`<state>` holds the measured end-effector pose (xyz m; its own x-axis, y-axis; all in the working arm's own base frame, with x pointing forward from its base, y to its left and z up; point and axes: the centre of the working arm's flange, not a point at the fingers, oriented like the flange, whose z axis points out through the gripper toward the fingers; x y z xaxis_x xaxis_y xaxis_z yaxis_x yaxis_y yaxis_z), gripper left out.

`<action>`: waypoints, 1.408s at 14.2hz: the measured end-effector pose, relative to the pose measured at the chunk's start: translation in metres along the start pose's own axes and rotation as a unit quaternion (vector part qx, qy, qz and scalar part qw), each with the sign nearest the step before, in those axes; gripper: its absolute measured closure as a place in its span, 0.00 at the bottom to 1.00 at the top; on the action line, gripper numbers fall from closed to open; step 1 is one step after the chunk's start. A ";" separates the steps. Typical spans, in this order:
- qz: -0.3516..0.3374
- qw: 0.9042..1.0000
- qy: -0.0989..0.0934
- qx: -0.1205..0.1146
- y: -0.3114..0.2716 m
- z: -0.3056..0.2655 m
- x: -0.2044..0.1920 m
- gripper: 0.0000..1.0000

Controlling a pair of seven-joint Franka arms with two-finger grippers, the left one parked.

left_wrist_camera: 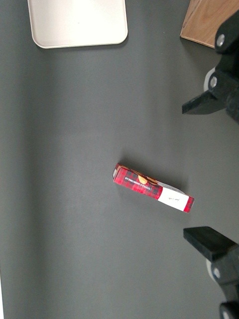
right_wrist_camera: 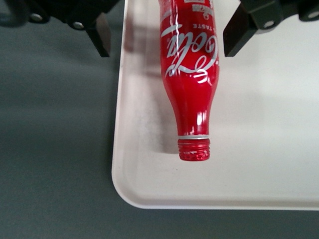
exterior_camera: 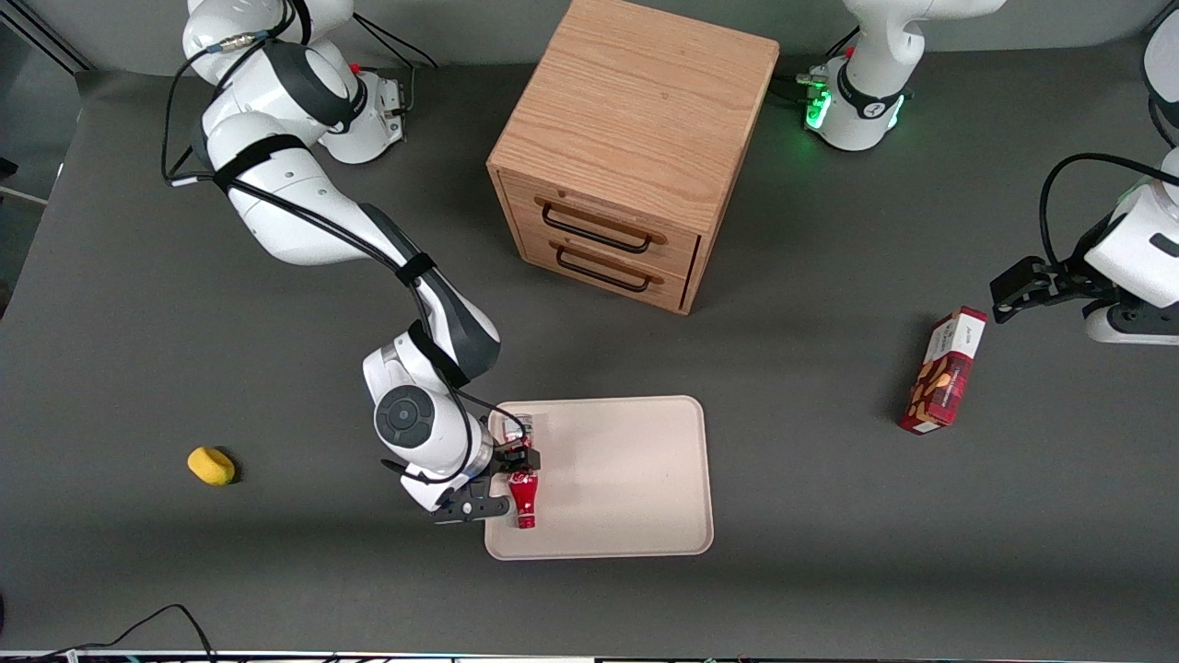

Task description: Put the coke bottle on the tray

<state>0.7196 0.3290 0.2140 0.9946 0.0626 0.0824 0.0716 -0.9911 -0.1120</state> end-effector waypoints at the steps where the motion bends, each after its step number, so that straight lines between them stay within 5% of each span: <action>1: 0.000 1.000 0.002 0.000 0.000 -0.003 0.001 0.00; 8: 0.046 0.998 0.022 0.031 0.021 -0.102 0.009 0.00; 15: 0.092 0.994 -0.002 -0.052 0.121 -0.284 -0.043 0.00; 20: 0.068 0.996 0.001 -0.061 0.162 -0.352 -0.105 0.00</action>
<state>0.6008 0.1211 0.5355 0.9943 -0.0740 0.0764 -0.0741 -0.9972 -0.0014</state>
